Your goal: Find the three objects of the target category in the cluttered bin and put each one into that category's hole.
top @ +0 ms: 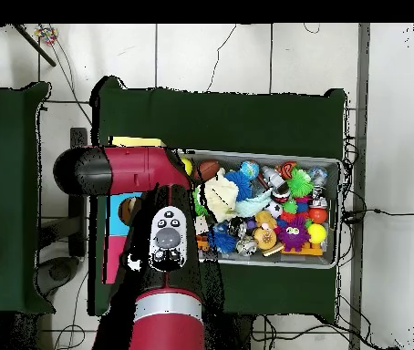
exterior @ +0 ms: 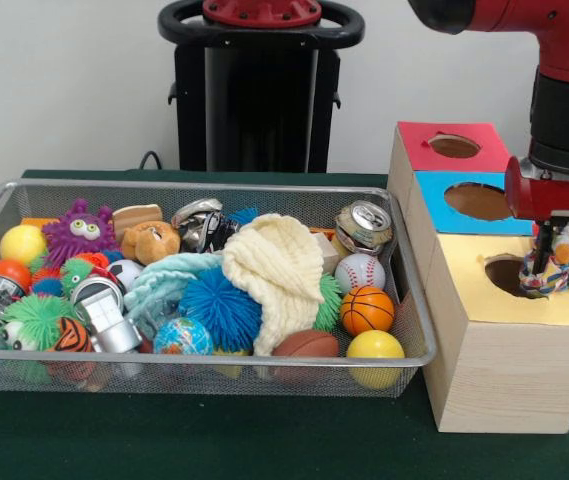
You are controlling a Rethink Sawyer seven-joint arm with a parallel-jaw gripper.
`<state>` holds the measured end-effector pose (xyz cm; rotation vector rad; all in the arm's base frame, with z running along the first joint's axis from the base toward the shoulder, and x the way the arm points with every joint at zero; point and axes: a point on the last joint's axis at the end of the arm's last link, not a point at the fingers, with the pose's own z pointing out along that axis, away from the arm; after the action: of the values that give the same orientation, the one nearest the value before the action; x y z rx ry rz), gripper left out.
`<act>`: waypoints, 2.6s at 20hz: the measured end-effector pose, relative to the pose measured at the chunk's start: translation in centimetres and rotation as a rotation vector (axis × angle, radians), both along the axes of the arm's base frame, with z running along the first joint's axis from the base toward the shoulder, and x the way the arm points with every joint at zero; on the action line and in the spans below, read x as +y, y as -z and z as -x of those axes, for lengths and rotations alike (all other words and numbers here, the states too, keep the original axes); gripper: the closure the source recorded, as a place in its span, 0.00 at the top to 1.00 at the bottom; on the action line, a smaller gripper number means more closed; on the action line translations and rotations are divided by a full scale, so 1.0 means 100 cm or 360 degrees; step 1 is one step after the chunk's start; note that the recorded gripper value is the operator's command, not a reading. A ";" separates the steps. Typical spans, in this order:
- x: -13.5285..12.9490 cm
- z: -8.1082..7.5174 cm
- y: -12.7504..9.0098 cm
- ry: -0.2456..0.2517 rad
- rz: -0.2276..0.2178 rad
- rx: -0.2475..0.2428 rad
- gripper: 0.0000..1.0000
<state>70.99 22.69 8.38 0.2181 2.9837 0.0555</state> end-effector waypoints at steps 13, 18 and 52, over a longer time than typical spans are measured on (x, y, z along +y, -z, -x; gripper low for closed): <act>-0.009 0.001 0.002 -0.0036 0.0183 0.0058 0.00; -0.025 0.004 0.012 -0.0017 0.0233 0.0080 0.00; -0.038 -0.006 0.020 0.0196 -0.0093 0.0255 1.00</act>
<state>71.64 18.85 6.42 0.4323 3.1223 0.1168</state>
